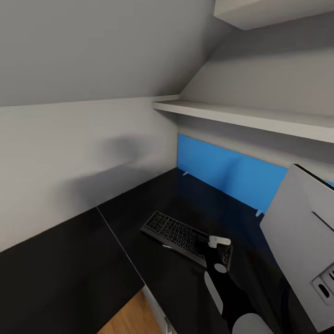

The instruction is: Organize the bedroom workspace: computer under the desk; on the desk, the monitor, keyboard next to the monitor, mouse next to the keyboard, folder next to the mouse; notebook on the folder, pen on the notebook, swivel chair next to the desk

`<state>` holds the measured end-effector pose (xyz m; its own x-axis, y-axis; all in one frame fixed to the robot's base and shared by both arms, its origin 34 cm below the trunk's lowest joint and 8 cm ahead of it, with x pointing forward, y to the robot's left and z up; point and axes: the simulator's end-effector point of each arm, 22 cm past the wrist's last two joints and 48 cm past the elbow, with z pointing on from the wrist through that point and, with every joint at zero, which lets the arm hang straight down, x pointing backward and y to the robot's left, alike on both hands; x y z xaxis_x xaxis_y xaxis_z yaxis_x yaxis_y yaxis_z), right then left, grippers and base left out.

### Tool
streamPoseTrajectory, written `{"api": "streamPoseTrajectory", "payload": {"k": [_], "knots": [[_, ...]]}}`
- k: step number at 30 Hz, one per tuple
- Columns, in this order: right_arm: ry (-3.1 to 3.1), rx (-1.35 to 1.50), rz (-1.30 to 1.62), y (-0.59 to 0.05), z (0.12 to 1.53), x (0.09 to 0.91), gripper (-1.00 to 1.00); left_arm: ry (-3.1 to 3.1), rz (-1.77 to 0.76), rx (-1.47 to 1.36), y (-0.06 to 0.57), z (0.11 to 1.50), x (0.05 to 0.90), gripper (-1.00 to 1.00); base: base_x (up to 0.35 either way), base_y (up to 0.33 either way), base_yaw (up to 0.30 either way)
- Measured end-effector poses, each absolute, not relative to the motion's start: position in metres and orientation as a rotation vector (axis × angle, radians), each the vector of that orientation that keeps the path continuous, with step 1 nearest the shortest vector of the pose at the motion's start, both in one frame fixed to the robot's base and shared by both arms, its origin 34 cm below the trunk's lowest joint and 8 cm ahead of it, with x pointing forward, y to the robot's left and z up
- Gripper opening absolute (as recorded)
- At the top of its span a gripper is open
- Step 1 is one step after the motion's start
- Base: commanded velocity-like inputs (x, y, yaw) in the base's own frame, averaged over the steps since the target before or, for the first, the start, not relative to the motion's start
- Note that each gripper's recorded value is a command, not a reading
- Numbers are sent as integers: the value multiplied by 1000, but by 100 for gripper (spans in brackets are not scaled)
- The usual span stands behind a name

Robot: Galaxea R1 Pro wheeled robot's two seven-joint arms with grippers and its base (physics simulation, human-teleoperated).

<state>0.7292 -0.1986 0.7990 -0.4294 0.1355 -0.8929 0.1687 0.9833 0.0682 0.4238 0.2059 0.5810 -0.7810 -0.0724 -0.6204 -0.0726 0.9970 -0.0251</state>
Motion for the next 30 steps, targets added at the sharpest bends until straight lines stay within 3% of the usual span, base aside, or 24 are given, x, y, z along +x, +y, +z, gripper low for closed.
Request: {"api": "streamPoseTrajectory", "payload": {"k": [30], "knots": [[2021,215,-37,-199,799,729,100,2470,0,-101,206,581,424,100,1,0,0]]}}
